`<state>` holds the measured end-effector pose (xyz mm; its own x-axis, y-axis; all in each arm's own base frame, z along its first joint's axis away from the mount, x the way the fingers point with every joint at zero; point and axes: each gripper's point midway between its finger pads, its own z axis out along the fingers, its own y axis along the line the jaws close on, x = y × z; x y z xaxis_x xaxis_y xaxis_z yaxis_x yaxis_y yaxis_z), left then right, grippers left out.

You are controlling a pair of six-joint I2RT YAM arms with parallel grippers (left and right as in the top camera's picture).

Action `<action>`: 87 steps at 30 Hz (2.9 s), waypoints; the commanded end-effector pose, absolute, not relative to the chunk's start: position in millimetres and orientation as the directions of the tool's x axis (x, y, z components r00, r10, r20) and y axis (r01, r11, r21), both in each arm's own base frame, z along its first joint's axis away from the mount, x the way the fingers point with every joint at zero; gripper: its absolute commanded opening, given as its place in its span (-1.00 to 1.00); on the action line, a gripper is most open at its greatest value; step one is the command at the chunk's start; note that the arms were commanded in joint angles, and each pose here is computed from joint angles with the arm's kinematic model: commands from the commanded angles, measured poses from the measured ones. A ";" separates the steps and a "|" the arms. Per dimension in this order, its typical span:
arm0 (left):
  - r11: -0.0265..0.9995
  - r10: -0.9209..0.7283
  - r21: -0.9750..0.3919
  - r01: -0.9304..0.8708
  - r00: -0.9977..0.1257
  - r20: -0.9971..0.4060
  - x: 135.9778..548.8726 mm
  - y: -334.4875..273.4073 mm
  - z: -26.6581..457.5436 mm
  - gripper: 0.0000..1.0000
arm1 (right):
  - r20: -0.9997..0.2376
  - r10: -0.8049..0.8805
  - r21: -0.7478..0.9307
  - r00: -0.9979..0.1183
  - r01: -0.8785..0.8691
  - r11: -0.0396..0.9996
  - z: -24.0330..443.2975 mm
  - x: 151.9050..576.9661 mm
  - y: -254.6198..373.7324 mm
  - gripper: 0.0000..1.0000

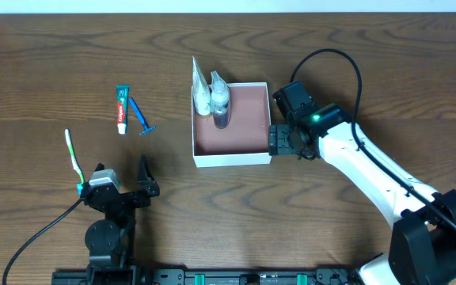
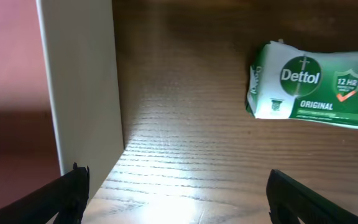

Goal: Pack container
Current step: 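Move the right gripper down over the green Dettol soap bar, then close the right gripper on the soap bar and lift it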

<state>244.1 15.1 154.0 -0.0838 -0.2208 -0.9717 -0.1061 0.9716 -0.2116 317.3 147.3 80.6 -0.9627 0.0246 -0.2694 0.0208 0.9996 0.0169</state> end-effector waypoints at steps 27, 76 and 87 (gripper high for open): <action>0.973 -0.209 -0.192 -0.126 -0.139 -0.968 243.3 17.2 135.0 0.96 | -0.198 0.035 0.016 -0.980 0.032 0.999 49.0 352.5 48.1 0.99; 0.973 -0.209 -0.192 -0.126 -0.138 -0.968 243.3 17.2 135.1 0.96 | -0.103 0.849 0.045 -0.518 0.851 0.524 -16.7 354.3 42.3 0.65; 0.973 -0.209 -0.192 -0.126 -0.139 -0.968 243.3 17.2 135.0 0.96 | -0.082 0.750 0.031 -0.657 0.750 0.661 -20.2 352.0 46.9 0.24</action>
